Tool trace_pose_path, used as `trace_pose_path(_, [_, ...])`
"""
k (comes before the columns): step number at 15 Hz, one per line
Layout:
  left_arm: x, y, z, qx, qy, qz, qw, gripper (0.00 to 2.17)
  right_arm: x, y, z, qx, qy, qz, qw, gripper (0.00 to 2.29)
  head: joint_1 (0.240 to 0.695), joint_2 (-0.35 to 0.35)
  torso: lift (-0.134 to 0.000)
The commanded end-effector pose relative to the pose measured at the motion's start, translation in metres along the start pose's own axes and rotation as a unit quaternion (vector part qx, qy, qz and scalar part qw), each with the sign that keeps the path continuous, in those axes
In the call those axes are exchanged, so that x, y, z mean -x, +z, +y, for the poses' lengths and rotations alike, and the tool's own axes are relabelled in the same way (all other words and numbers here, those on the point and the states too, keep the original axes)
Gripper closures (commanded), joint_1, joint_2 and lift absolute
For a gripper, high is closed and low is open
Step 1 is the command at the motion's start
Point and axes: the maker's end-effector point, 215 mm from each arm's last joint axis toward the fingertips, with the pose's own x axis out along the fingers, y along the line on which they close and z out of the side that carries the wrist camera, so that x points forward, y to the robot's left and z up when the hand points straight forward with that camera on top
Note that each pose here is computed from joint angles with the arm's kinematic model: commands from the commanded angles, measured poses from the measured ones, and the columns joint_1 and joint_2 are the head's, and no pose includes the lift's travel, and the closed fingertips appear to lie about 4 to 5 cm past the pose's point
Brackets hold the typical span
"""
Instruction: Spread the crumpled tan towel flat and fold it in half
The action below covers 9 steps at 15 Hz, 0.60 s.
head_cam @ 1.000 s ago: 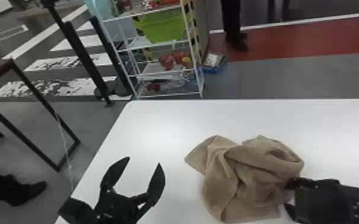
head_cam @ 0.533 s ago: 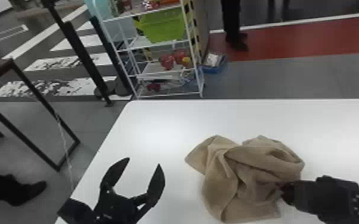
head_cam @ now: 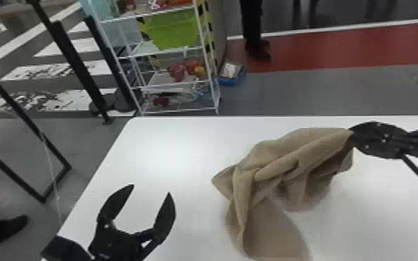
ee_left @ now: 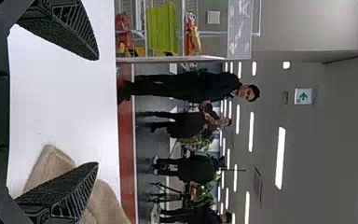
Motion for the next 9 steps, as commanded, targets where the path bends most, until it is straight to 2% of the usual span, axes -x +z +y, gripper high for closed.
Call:
trace_pose_path(1, [-0.001, 0.000, 0.000, 0.001, 0.000, 0.000, 1.0000, 0.08, 0.023, -0.012, -0.026, 0.000, -0.035, 0.010, 0.9993, 1.48, 0.695, 0.241, -0.123])
trace_pose_path(4, [-0.006, -0.001, -0.004, 0.005, -0.004, 0.001, 1.0000, 0.08, 0.043, -0.019, -0.062, -0.017, -0.083, 0.006, 0.9963, 1.48, 0.695, 0.194, -0.123])
trace_pose_path(5, [-0.007, -0.001, -0.005, 0.006, -0.004, 0.001, 1.0000, 0.08, 0.044, -0.020, -0.059, -0.012, -0.077, 0.011, 0.9969, 1.48, 0.695, 0.177, -0.123])
trace_pose_path(6, [-0.007, 0.000, -0.005, 0.005, -0.004, 0.000, 1.0000, 0.08, 0.048, -0.014, -0.061, 0.018, -0.079, 0.007, 0.9967, 1.48, 0.695, 0.148, -0.123])
trace_pose_path(7, [-0.007, -0.001, -0.005, 0.005, -0.005, 0.001, 1.0000, 0.08, 0.057, -0.016, -0.072, 0.022, -0.094, 0.007, 0.9953, 1.48, 0.695, 0.142, -0.123])
trace_pose_path(9, [-0.008, -0.010, -0.011, 0.013, -0.020, 0.016, 0.9996, 0.08, 0.054, -0.061, -0.053, 0.058, -0.062, 0.089, 0.9924, 1.48, 0.695, 0.134, -0.123])
